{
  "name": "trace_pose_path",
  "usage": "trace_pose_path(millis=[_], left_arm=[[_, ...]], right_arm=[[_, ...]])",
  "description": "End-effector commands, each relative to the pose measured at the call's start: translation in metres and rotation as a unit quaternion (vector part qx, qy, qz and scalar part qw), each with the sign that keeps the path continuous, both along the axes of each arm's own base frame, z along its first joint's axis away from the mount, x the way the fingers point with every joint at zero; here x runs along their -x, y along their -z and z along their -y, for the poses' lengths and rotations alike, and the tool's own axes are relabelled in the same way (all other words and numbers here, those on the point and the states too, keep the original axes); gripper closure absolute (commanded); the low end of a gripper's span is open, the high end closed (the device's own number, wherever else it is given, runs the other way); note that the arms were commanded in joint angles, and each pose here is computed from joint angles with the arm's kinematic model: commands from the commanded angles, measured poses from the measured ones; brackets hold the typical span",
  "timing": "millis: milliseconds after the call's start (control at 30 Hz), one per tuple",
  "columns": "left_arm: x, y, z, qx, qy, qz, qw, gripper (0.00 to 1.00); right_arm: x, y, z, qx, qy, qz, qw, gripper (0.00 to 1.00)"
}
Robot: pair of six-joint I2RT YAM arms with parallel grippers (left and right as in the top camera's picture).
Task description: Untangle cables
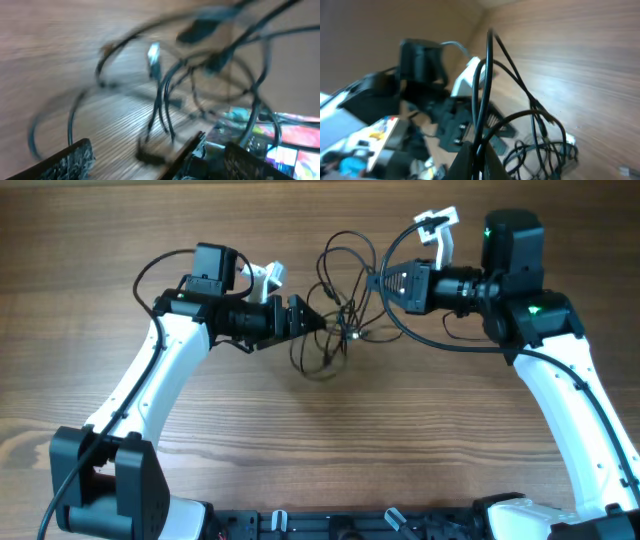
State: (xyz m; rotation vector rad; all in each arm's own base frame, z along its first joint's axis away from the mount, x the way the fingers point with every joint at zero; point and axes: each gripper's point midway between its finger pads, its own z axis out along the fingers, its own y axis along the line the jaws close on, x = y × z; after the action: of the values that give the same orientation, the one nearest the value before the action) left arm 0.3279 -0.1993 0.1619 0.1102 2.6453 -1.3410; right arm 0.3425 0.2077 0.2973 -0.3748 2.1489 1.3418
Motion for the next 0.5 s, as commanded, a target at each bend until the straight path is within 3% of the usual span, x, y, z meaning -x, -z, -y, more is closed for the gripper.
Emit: trace_pose_path(millis=[0, 333, 400, 467], left_arm=[[-0.001, -0.014, 0.012, 0.042, 0.035, 0.032, 0.998, 0.14], [0.011, -0.02, 0.044, 0.051, 0.083, 0.06, 0.993, 0.16], [0.012, -0.019, 0.047, 0.048, 0.086, 0.065, 0.993, 0.26], [0.005, -0.01, 0.042, 0.015, 0.07, 0.071, 0.995, 0.43]], right_arm=[[0.016, -0.03, -0.012, -0.059, -0.052, -0.008, 0.997, 0.95], [0.019, -0.063, -0.018, -0.116, -0.078, -0.008, 0.99, 0.95], [0.022, -0.064, -0.019, -0.12, -0.087, -0.013, 0.989, 0.96], [0.028, -0.069, -0.02, -0.13, -0.104, -0.016, 0.986, 0.95]])
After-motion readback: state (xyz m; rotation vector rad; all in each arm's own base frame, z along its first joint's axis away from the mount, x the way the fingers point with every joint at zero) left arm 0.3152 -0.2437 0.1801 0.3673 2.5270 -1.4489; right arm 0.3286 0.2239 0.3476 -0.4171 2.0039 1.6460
